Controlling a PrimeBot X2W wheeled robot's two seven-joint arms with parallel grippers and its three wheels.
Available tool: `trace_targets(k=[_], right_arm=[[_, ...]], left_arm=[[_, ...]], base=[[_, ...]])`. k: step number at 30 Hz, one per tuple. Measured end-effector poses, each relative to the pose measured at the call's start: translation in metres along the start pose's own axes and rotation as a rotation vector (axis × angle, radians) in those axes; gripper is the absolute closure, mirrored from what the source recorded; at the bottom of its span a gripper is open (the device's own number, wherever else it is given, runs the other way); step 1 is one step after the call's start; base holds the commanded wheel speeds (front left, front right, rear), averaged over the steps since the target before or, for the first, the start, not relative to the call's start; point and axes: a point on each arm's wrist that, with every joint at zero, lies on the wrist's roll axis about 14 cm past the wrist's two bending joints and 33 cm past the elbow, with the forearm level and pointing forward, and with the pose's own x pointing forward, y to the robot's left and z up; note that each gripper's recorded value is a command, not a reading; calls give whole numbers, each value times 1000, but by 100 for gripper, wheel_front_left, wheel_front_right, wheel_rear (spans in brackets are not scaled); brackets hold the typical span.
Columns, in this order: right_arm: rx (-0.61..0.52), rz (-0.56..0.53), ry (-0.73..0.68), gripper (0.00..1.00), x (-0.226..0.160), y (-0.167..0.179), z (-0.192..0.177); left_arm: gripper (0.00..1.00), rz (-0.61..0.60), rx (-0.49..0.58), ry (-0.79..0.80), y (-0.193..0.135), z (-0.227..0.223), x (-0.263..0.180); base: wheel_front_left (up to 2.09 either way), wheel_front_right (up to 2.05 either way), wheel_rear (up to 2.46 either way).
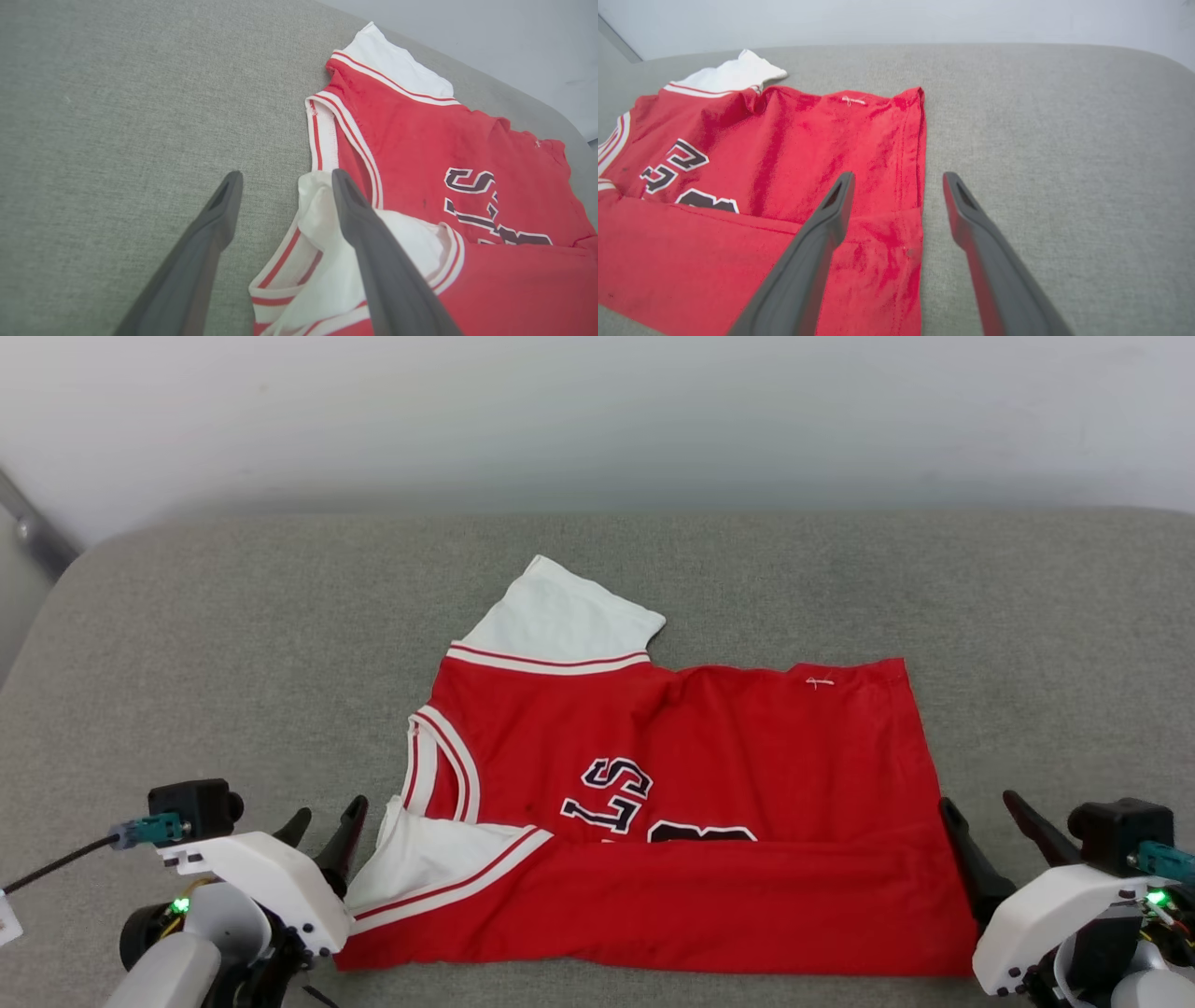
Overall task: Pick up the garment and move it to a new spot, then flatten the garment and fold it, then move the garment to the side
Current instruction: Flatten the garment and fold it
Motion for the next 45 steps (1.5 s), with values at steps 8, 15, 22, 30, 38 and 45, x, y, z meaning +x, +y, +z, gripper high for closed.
trace_targets(k=[8, 15, 22, 30, 38, 45], right_arm=[[-16, -23, -280, 0, -40, 7, 56], [-16, -62, -363, 0, -73, 7, 71], [-10, -69, -361, 0, -76, 12, 72], [-14, -64, -305, 0, -55, 13, 65], [25, -55, -101, 0, -45, 0, 33], [65, -57, 299, 0, -48, -26, -30]], left_arm=[[0, -3, 64, -15, 4, 35, -27], [0, -12, 99, 199, -1, 12, -38], [0, 32, 68, 442, 8, -37, -37], [65, 26, 17, 635, 8, -79, -18], [100, -22, -32, 594, -4, -82, -16], [100, -54, -32, 452, -13, -59, -23]], base=[[0, 0, 0], [0, 0, 0], [0, 0, 0], [0, 0, 0], [0, 0, 0], [0, 0, 0]])
